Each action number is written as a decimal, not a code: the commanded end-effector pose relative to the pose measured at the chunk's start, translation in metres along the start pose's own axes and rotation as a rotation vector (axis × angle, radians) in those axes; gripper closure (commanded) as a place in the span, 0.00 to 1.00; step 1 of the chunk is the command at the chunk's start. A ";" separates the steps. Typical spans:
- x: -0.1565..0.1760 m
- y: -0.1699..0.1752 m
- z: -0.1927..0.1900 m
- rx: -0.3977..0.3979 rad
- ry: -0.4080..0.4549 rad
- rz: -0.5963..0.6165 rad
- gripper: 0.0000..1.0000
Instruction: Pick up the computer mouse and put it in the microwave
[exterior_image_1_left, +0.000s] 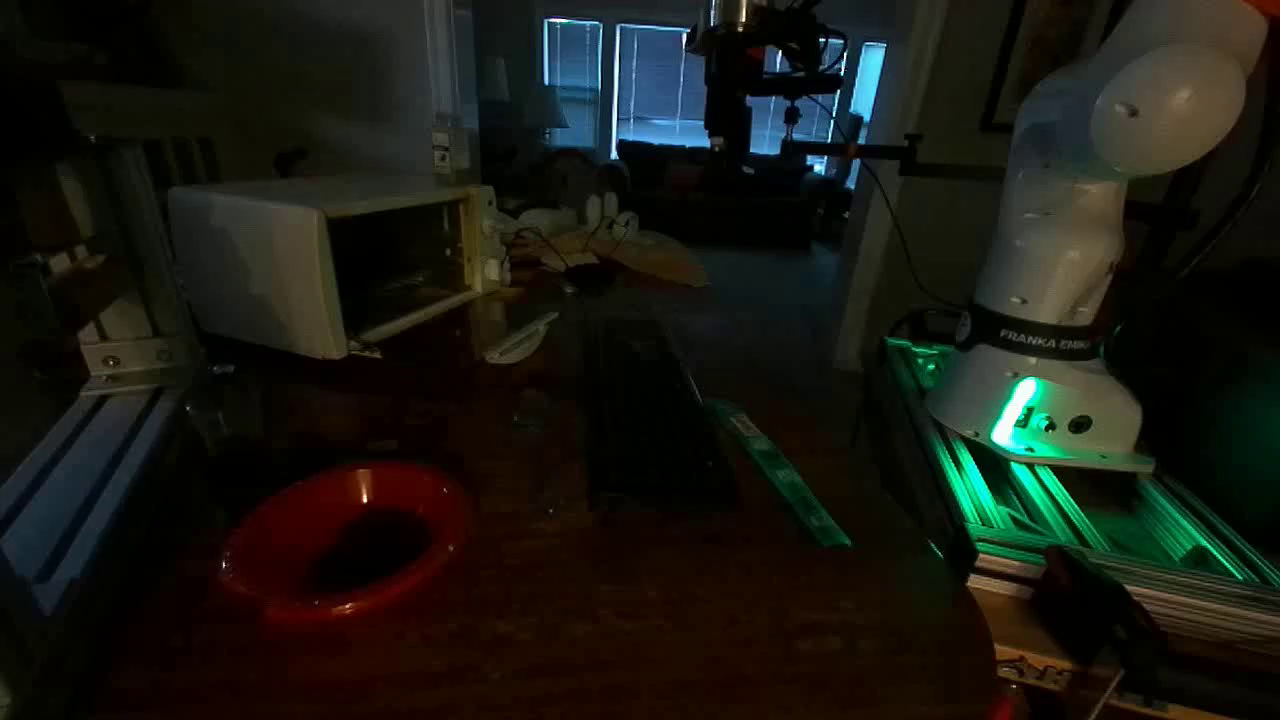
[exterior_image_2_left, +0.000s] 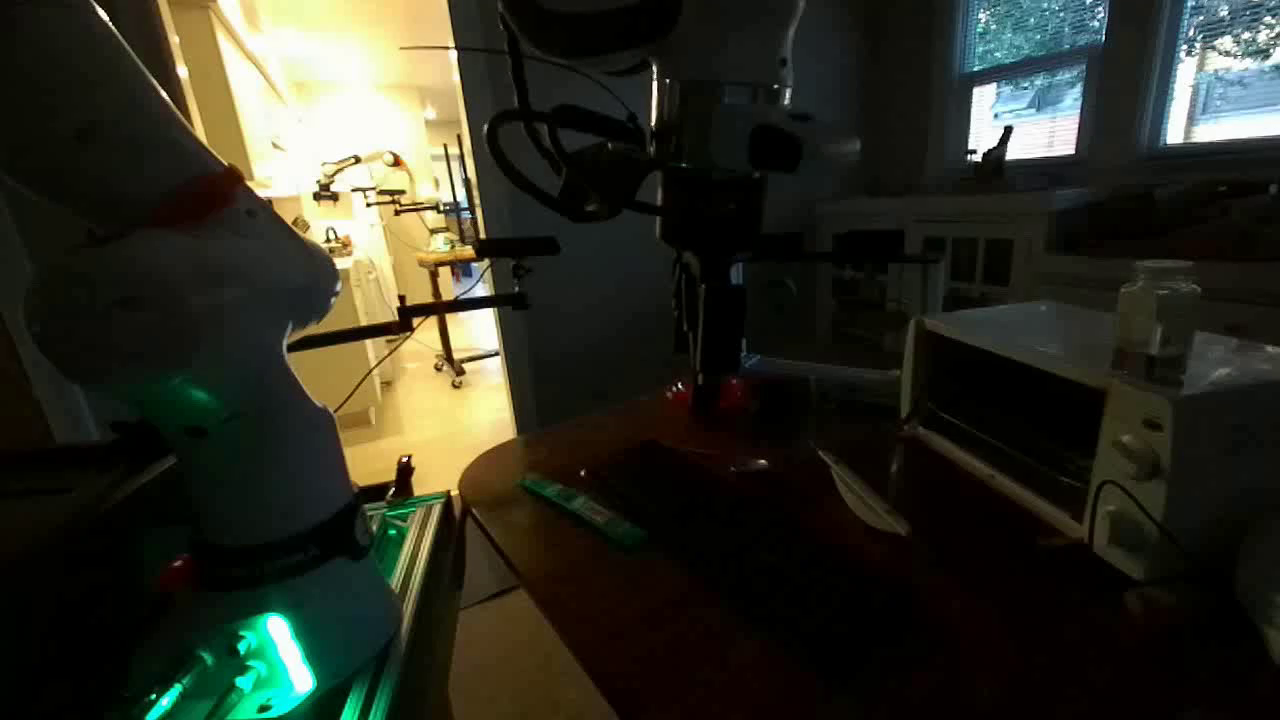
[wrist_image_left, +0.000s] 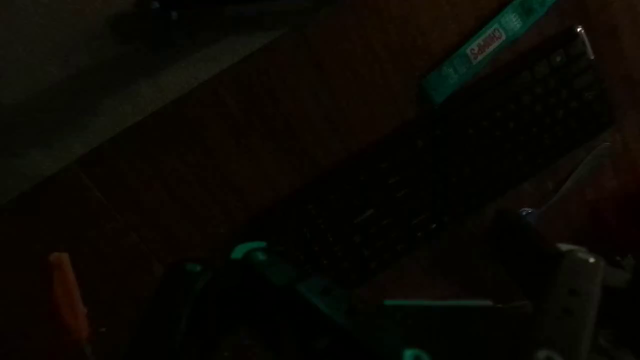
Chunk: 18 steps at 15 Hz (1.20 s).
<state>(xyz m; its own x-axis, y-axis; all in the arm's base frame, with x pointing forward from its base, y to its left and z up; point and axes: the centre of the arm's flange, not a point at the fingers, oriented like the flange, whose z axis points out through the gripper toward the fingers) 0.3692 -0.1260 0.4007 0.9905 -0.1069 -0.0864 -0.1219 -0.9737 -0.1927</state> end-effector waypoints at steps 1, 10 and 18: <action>0.000 0.000 0.000 0.000 0.000 0.000 0.00; 0.029 0.035 -0.015 -0.042 0.019 0.038 0.00; 0.081 0.108 -0.016 -0.095 0.054 0.087 0.00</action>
<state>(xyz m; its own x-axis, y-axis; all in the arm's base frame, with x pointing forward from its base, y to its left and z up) 0.4129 -0.2122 0.4030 0.9770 -0.2099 -0.0385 -0.2130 -0.9703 -0.1144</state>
